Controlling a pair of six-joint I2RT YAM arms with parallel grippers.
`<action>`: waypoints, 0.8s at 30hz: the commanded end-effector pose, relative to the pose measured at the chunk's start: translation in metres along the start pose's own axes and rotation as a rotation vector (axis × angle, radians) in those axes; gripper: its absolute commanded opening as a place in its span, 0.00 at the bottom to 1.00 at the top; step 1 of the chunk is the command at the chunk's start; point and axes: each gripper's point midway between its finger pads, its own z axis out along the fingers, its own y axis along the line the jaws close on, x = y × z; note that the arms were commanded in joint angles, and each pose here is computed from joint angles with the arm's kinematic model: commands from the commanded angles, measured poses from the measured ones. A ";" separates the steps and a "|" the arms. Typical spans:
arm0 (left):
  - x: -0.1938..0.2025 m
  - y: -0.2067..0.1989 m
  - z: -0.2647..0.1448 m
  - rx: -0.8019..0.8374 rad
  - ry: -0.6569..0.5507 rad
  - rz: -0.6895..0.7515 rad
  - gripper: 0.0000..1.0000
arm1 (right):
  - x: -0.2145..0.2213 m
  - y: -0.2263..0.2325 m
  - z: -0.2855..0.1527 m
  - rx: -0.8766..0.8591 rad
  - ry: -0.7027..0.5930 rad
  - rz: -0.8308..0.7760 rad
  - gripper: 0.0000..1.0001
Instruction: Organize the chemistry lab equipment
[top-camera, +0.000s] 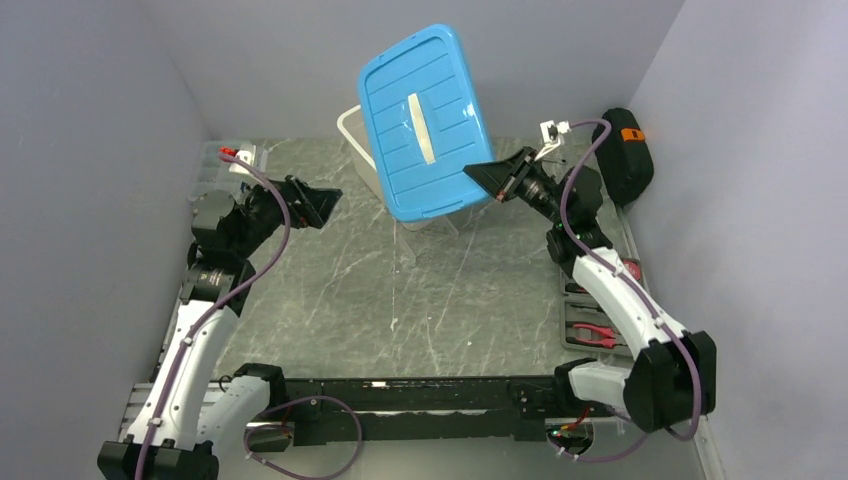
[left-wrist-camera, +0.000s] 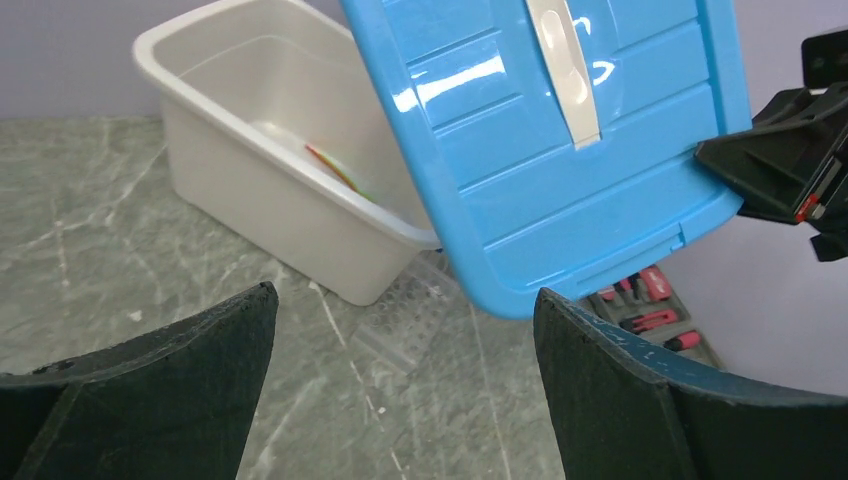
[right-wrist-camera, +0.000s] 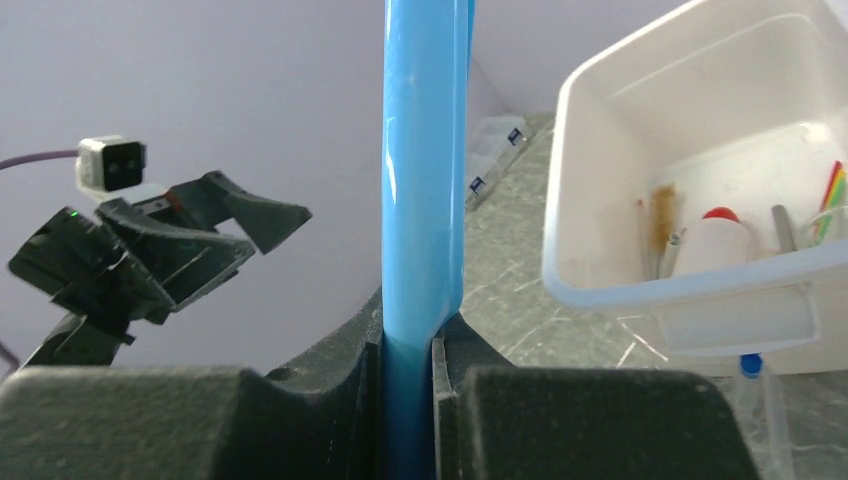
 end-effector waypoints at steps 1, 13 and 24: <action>-0.010 0.011 -0.003 -0.058 -0.018 0.052 0.99 | -0.028 0.001 0.016 -0.044 0.016 -0.055 0.00; 0.016 0.043 -0.003 -0.163 0.060 0.132 0.99 | -0.028 -0.042 0.059 -0.036 0.276 0.025 0.00; 0.021 0.043 0.002 -0.143 0.090 0.124 0.99 | -0.033 -0.106 0.088 -0.009 0.401 0.224 0.00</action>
